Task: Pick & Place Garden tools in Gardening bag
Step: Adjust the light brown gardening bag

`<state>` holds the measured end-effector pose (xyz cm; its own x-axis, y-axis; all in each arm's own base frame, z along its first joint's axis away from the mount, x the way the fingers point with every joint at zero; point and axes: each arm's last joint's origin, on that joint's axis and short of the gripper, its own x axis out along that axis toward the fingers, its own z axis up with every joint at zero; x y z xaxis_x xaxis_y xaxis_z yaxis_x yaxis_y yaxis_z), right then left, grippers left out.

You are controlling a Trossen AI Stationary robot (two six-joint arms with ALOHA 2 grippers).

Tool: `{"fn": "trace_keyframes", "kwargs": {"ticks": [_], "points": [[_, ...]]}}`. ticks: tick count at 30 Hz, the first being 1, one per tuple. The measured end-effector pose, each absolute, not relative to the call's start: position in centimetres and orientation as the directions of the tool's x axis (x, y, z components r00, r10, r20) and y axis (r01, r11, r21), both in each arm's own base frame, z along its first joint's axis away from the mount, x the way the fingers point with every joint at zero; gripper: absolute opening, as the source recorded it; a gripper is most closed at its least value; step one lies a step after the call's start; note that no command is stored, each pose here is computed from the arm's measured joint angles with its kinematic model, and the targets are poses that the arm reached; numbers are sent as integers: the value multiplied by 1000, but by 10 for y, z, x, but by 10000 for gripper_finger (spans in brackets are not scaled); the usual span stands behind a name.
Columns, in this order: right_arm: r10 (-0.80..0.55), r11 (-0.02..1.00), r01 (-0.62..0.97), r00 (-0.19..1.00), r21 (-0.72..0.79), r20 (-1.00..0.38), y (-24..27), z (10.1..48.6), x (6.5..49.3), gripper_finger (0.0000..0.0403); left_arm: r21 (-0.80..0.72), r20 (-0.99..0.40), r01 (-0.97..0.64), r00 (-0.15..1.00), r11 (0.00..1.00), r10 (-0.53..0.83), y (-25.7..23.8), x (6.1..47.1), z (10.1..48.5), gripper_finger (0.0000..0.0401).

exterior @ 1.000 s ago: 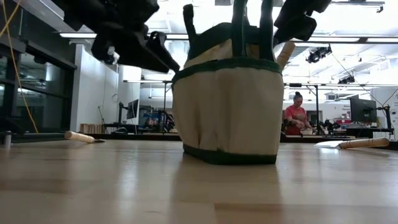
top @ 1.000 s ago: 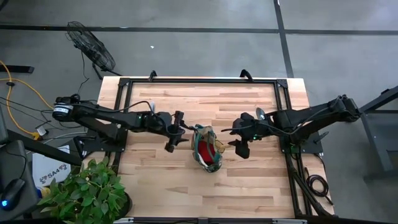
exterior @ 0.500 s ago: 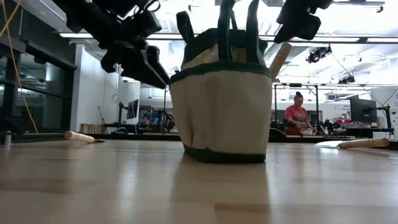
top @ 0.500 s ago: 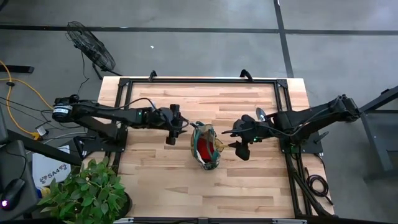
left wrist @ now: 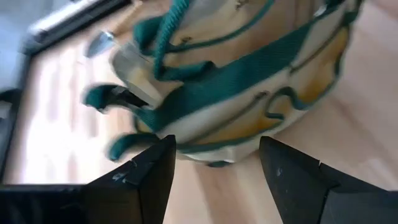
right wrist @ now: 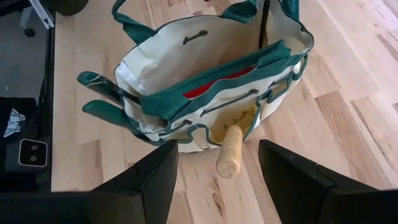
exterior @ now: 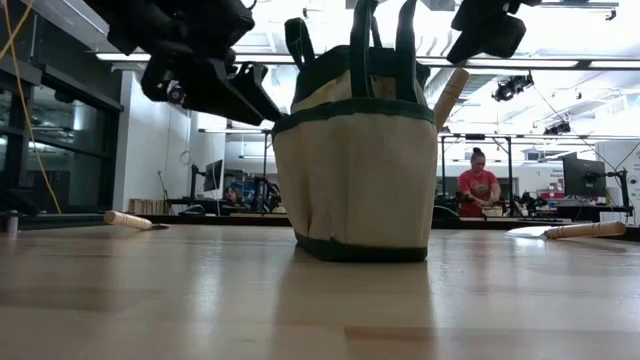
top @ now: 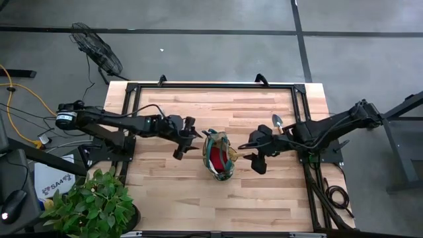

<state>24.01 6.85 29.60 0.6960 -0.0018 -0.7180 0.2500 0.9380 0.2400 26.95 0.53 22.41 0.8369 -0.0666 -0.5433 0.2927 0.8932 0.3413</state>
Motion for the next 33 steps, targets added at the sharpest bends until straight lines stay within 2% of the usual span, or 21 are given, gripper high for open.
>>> {"fn": "trace_keyframes", "kwargs": {"ticks": [8,22,33], "points": [[-3,935,256,696,244,-718,68,296,240,215,555,-460,238,886,797,56,-11,274,232,226],[-20,936,265,698,233,-715,68,296,240,215,655,-315,240,949,716,-30,-26,280,246,226],[-47,936,279,702,214,-711,67,296,240,215,695,-301,265,951,668,-64,-28,288,239,226]]}}
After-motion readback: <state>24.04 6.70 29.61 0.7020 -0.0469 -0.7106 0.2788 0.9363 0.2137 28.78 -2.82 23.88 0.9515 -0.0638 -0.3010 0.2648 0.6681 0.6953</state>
